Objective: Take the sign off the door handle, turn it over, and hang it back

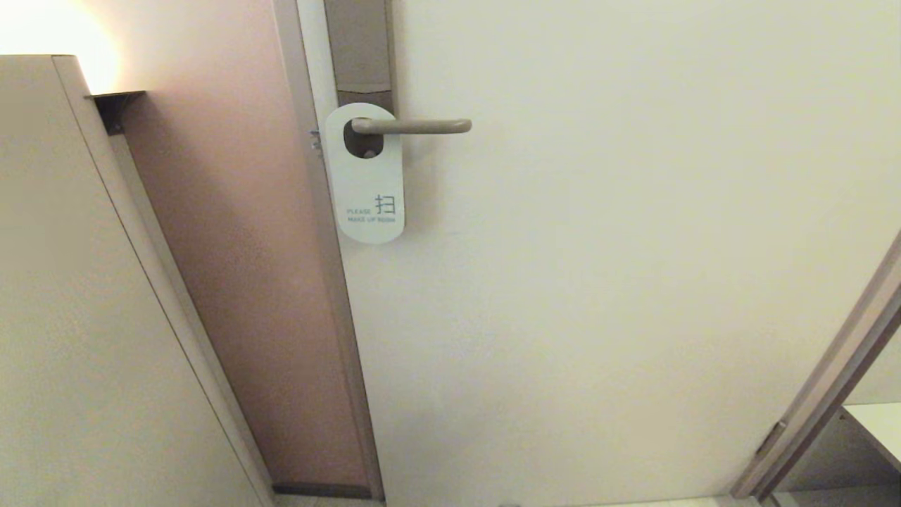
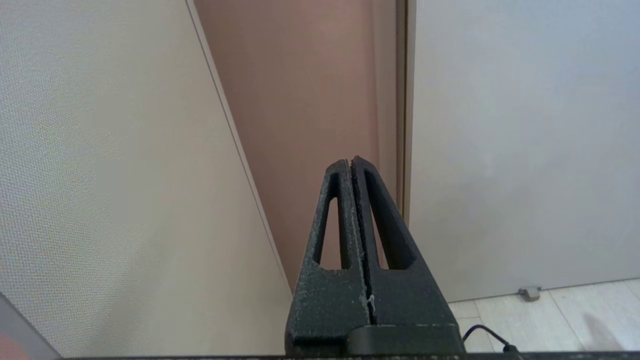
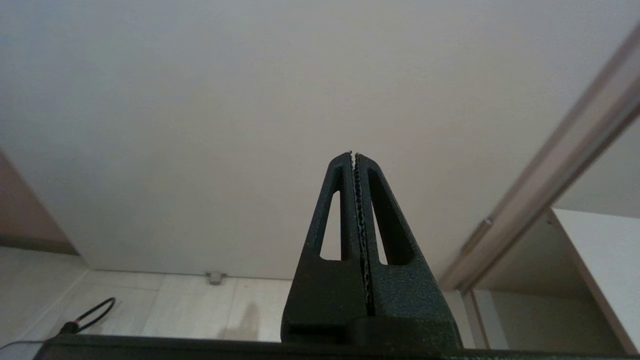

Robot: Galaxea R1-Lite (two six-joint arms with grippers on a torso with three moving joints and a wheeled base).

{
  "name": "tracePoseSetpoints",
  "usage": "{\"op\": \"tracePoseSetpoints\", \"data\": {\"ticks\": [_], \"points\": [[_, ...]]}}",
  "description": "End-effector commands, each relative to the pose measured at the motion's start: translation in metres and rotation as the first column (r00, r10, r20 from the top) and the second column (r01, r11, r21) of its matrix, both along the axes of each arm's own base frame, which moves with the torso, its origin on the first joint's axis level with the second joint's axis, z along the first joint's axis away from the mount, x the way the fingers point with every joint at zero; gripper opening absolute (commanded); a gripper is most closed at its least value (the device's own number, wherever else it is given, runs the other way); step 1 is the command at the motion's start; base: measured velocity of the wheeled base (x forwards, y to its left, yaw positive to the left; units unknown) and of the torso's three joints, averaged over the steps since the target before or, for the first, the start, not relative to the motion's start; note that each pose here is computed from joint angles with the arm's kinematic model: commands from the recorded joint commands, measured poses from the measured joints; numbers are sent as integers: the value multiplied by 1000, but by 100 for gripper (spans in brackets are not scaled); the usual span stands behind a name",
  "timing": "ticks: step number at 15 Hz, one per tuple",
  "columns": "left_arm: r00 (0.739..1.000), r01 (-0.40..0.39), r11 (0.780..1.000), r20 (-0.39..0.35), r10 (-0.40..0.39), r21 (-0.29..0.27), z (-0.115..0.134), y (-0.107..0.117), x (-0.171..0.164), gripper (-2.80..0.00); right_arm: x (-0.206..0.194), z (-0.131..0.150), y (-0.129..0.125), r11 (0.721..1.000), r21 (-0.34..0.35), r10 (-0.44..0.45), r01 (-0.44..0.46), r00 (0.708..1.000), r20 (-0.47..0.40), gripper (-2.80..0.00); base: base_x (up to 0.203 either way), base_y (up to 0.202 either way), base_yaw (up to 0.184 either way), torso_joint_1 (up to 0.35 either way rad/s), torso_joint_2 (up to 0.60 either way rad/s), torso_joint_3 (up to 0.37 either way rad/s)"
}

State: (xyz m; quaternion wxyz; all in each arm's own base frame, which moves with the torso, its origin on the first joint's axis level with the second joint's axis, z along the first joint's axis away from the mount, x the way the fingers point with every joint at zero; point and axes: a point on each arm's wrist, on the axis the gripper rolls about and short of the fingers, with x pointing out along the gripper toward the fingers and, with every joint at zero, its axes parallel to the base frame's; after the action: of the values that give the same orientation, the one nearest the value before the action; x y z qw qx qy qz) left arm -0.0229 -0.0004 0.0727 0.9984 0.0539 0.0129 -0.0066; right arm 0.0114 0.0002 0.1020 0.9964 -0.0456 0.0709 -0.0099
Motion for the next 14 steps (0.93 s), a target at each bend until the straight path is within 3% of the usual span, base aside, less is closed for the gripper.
{"op": "tracePoseSetpoints", "data": {"ticks": [1,7,14], "points": [[1000,2,1000,-1,-2,1,0,0,0,-280,-9,-6,1,1000,-7,9,-9,1000,24,-280,0,0,0,0,0,0],[1000,1,1000,-1,-1,1,0,0,0,-280,-20,-22,1,998,-4,57,-57,998,-28,-280,0,0,0,0,0,0],[1000,1,1000,-1,-1,1,0,0,0,-280,-34,-27,1,998,-4,62,-63,989,132,-280,0,0,0,0,0,0]]}}
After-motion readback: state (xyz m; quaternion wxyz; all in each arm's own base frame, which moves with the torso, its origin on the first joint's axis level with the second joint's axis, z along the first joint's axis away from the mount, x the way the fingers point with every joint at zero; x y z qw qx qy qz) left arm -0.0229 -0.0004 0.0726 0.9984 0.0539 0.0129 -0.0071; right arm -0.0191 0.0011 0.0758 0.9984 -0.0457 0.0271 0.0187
